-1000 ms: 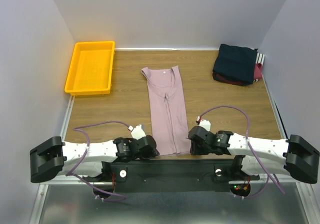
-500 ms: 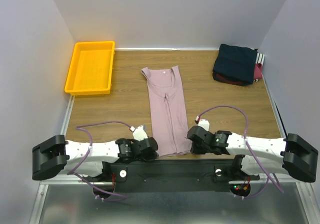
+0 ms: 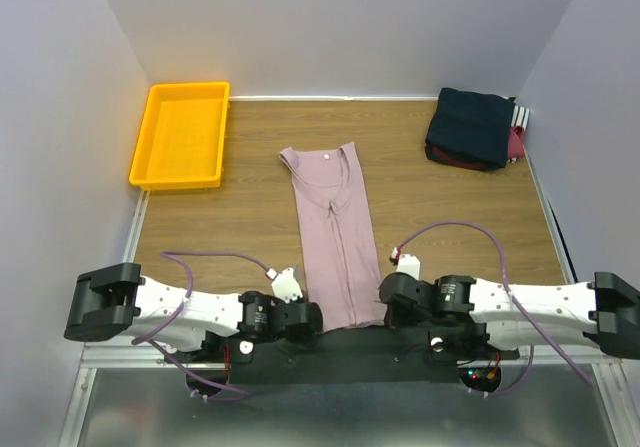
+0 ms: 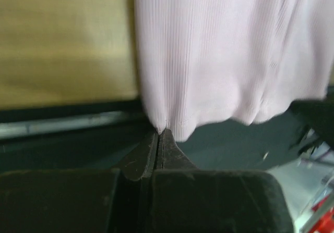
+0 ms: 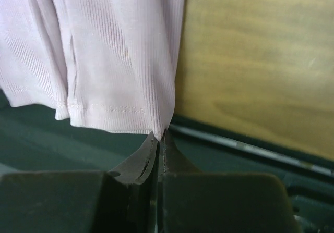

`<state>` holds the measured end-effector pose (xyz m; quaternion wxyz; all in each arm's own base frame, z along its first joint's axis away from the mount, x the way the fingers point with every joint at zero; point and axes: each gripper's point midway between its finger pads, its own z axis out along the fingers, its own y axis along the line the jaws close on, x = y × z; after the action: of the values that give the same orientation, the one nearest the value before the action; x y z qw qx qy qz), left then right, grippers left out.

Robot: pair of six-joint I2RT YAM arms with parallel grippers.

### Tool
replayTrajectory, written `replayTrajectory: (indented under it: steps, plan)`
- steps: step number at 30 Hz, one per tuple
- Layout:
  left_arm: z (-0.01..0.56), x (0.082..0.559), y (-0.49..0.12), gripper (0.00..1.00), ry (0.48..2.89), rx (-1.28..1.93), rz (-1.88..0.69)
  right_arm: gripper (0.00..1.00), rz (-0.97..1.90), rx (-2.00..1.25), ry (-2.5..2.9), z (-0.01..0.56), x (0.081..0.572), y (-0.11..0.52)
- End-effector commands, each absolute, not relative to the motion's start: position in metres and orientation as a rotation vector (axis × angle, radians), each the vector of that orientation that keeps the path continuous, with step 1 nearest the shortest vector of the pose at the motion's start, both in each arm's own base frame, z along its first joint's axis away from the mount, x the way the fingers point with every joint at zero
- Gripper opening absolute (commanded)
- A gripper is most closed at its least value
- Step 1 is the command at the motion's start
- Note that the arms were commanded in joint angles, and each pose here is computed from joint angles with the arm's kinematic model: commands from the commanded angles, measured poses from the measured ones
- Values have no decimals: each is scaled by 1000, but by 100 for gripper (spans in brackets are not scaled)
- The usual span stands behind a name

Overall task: Fold and stack the tank tops
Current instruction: Fold the tank top

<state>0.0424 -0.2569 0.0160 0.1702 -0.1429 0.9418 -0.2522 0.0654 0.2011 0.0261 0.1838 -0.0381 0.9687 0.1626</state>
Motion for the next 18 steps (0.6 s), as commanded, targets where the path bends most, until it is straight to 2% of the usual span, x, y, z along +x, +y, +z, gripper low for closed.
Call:
replayTrajectory:
  steps: [1, 7, 18]
  plan:
    - [3, 4, -236, 0, 2826, -351, -612, 0, 441, -96, 2763, 41, 51, 203]
    - [14, 9, -238, 0, 2789, -366, -594, 0, 423, -41, 2669, 55, 66, 204]
    - [66, 63, -239, 0, 2551, -499, -781, 0, 326, -58, 2523, 86, 105, 230]
